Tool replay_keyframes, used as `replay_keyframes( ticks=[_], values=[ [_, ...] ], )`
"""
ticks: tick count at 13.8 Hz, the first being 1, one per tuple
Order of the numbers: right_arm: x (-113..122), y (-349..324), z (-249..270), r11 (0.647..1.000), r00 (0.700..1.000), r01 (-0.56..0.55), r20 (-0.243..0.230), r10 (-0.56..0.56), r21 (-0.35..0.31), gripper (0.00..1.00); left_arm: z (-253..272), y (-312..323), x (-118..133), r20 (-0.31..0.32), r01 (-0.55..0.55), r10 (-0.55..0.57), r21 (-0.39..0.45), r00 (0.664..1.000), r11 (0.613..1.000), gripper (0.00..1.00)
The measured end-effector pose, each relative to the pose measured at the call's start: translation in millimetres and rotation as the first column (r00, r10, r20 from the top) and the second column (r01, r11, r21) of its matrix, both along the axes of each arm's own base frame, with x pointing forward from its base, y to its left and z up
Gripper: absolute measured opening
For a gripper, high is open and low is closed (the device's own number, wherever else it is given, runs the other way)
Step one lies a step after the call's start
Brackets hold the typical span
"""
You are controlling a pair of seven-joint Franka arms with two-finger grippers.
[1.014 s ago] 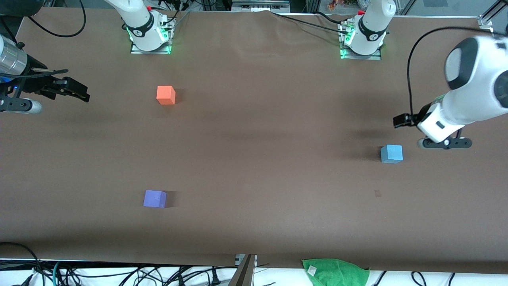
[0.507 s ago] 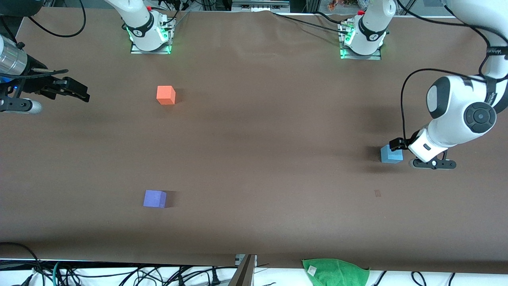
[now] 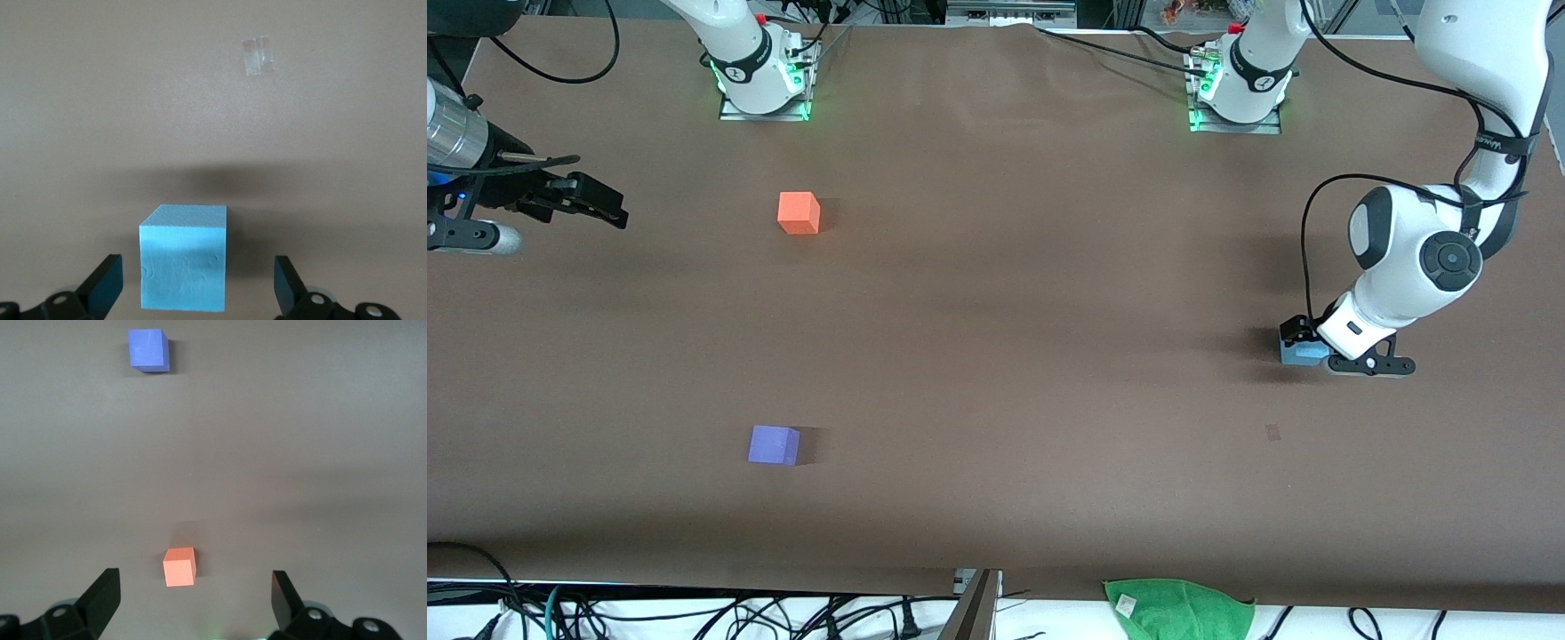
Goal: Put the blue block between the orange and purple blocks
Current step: 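Close the left gripper on the light blue cube, then carry the light blue cube with the left gripper toward the table middle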
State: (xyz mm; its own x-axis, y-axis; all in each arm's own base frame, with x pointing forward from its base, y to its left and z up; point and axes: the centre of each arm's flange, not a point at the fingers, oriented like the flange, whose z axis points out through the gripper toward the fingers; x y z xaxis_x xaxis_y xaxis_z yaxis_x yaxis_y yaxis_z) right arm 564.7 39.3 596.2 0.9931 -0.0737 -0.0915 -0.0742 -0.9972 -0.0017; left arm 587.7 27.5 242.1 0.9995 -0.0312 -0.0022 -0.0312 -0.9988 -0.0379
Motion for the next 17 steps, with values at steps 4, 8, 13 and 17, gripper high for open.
replay_keyframes(
  ticks=[4,8,13,17],
  values=[
    [0.0,-0.2,0.0,1.0,1.0,0.0,0.0,0.0,0.0,1.0,-25.3,13.2,-0.7,0.014,-0.002,0.002,-0.005,1.0,1.0,1.0],
    [0.1,-1.2,0.0,1.0,1.0,0.002,0.0,-0.002,0.0,1.0,-66.2,20.9,-14.5,0.031,0.006,-0.006,-0.014,1.0,1.0,0.99],
    [0.2,-3.1,0.0,1.0,1.0,0.006,0.0,-0.006,0.0,1.0,-71.3,18.3,-17.4,0.034,0.01,-0.01,-0.017,0.999,1.0,0.6],
    [0.2,-3.1,0.0,1.0,1.0,0.006,0.0,-0.006,0.0,1.0,-44.9,5.8,-7.5,0.033,0.031,-0.031,-0.017,0.999,0.999,0.56]
  ],
)
